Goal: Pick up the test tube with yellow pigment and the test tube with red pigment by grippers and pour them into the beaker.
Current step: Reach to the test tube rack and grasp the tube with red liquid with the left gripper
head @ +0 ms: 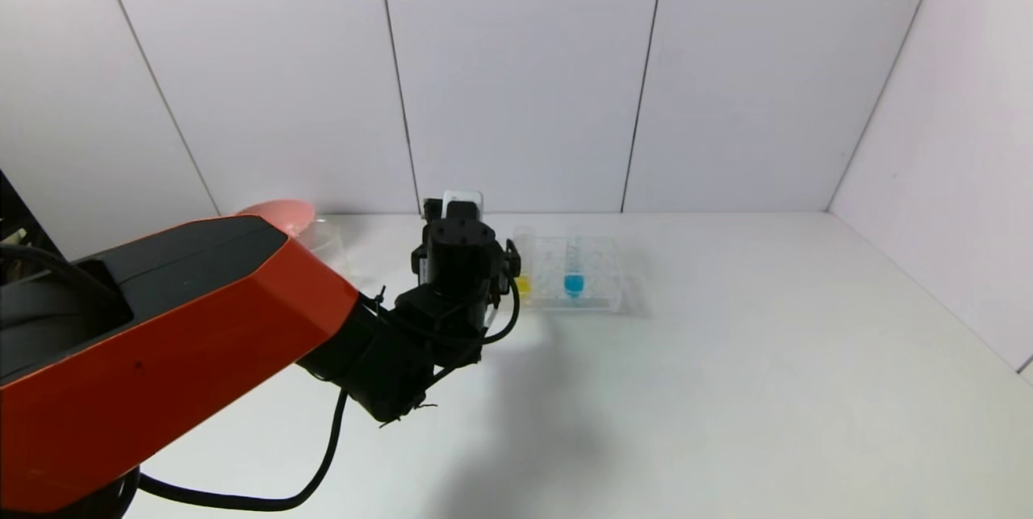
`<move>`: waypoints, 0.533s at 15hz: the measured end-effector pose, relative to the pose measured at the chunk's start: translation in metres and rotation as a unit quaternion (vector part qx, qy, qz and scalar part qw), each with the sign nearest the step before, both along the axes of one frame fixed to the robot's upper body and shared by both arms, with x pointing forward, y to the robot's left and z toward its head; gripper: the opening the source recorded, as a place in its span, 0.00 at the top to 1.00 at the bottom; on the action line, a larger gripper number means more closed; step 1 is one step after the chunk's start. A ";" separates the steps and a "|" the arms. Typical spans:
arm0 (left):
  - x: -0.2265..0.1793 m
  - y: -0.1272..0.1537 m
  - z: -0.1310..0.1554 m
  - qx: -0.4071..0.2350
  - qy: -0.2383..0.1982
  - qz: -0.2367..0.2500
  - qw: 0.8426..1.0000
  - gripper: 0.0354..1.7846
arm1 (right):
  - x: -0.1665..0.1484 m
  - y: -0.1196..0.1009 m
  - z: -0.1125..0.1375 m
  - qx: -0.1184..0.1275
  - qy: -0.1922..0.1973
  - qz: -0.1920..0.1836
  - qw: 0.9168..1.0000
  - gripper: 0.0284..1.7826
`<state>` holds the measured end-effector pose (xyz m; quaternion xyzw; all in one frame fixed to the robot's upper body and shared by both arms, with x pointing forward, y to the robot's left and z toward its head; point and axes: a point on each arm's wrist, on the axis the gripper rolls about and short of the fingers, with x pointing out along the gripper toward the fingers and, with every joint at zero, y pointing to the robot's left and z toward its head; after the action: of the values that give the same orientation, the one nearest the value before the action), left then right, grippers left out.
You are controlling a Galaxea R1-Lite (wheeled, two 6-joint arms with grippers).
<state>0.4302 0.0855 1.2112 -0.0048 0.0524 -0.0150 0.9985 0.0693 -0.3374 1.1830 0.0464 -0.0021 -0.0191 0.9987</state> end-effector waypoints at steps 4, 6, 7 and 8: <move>0.005 0.005 -0.003 -0.001 0.001 0.005 1.000 0.01 | 0.000 0.000 0.000 0.000 0.000 0.000 1.000 0.04; 0.005 0.005 -0.005 -0.001 0.003 0.006 1.000 0.01 | 0.000 0.000 0.000 0.000 0.000 0.000 1.000 0.04; 0.005 0.005 -0.006 -0.001 0.003 0.006 1.000 0.01 | 0.000 0.000 0.000 0.000 0.000 0.000 1.000 0.04; 0.006 0.006 -0.006 0.000 0.004 0.007 1.000 0.01 | 0.000 0.000 0.000 0.000 0.000 0.000 1.000 0.04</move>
<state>0.4359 0.0911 1.2051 -0.0056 0.0560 -0.0082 0.9984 0.0693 -0.3373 1.1830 0.0464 -0.0020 -0.0189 0.9987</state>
